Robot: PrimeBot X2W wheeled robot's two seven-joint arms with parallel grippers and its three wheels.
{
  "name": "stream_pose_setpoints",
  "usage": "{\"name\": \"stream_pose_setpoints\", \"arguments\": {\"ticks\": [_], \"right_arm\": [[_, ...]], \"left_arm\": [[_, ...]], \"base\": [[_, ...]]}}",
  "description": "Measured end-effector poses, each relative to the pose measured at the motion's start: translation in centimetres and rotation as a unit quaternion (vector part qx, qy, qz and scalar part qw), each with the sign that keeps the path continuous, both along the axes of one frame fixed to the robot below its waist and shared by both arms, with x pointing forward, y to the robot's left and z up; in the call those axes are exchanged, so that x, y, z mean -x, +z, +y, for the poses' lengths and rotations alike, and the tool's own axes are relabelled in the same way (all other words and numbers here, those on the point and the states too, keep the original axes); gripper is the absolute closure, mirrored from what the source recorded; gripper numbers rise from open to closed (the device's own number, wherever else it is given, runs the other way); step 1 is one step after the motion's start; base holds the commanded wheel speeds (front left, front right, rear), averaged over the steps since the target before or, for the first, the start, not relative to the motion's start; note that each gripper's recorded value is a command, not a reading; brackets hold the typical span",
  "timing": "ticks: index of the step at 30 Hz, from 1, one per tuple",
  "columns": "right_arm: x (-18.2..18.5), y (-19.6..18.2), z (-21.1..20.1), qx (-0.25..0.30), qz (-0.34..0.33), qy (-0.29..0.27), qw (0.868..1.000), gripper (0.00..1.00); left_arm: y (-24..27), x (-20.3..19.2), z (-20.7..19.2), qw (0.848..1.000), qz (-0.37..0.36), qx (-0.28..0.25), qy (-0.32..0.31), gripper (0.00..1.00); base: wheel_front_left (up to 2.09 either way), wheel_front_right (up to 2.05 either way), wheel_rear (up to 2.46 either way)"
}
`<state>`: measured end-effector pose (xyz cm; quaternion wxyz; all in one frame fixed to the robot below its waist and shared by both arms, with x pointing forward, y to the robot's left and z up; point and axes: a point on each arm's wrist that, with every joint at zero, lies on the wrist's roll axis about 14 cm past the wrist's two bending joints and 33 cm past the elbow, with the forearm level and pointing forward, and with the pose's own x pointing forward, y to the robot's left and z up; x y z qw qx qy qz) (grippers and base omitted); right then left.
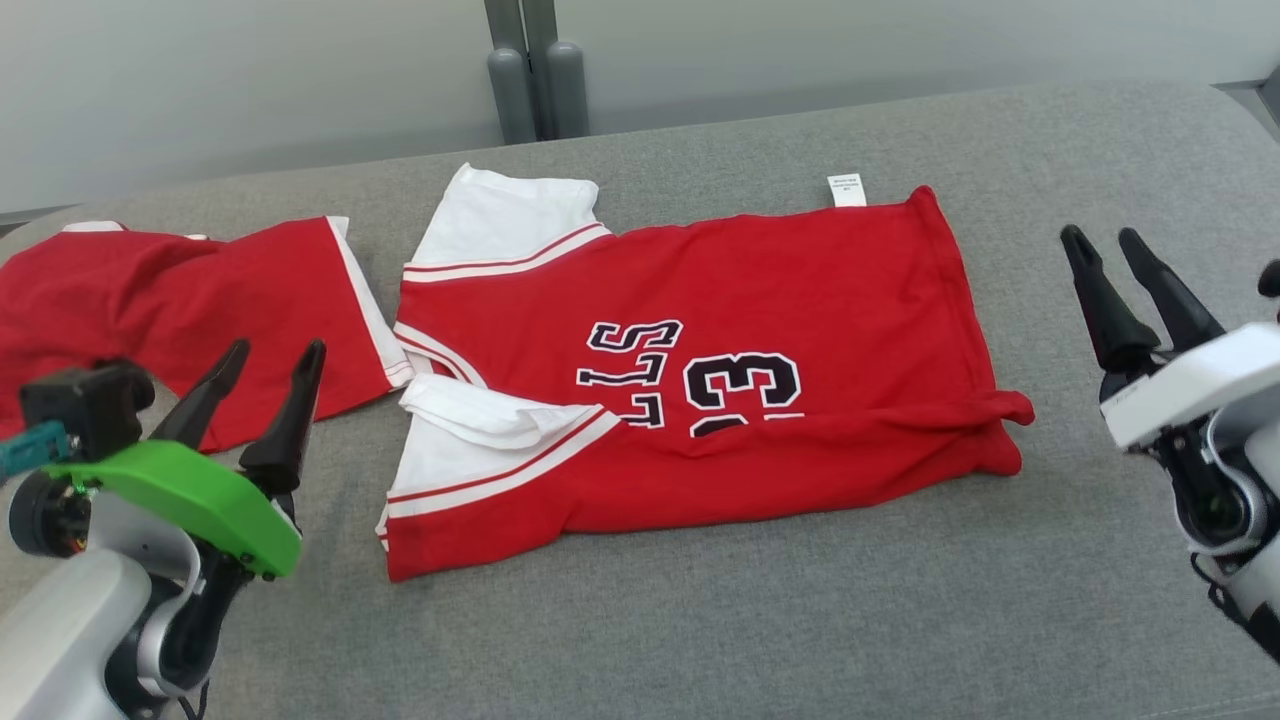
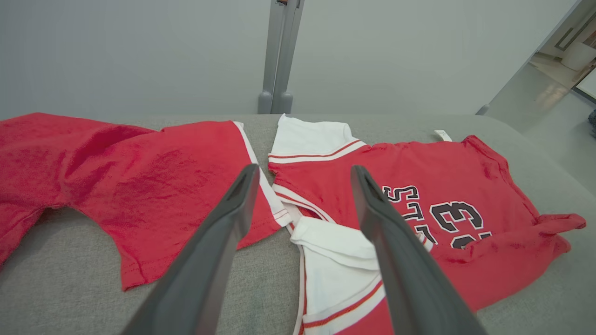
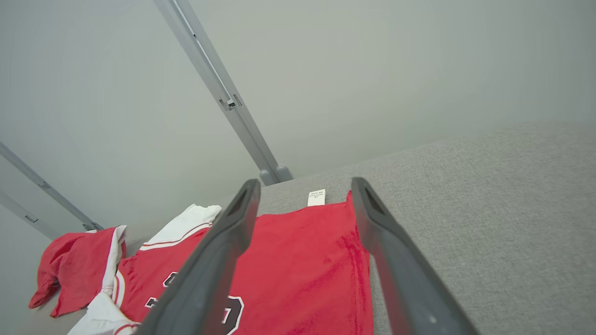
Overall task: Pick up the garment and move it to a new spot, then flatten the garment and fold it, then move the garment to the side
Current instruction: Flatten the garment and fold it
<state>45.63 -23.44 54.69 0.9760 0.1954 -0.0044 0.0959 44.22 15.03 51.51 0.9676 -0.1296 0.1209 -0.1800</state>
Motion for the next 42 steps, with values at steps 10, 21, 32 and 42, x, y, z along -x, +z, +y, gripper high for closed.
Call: {"name": "stream_pose_setpoints", "arguments": {"ticks": [10,21,32,42], "right_arm": [[5.8,-1.8,-0.7,0.008,-0.042,-0.09,0.995,0.0],[9.1,-6.9,0.2,0.034,0.027,-0.097,0.994,0.0],[7.8,-10.9,0.1,0.051,0.113,-0.072,0.99,0.0],[5.9,-13.9,2.0,0.057,0.189,-0.028,0.98,0.0]], "left_arm": [[3.7,2.3,1.8,0.987,-0.124,0.011,0.105,0.0],[0.2,6.1,1.6,0.983,-0.116,0.005,0.141,0.0],[-5.5,6.8,0.5,0.995,-0.019,-0.013,0.098,0.0],[-9.9,6.5,-1.8,0.995,0.079,0.002,0.058,0.0]], "base": [[0.0,0.0,0.0],[0.0,0.0,0.0],[0.0,0.0,0.0],[0.0,0.0,0.0]]}}
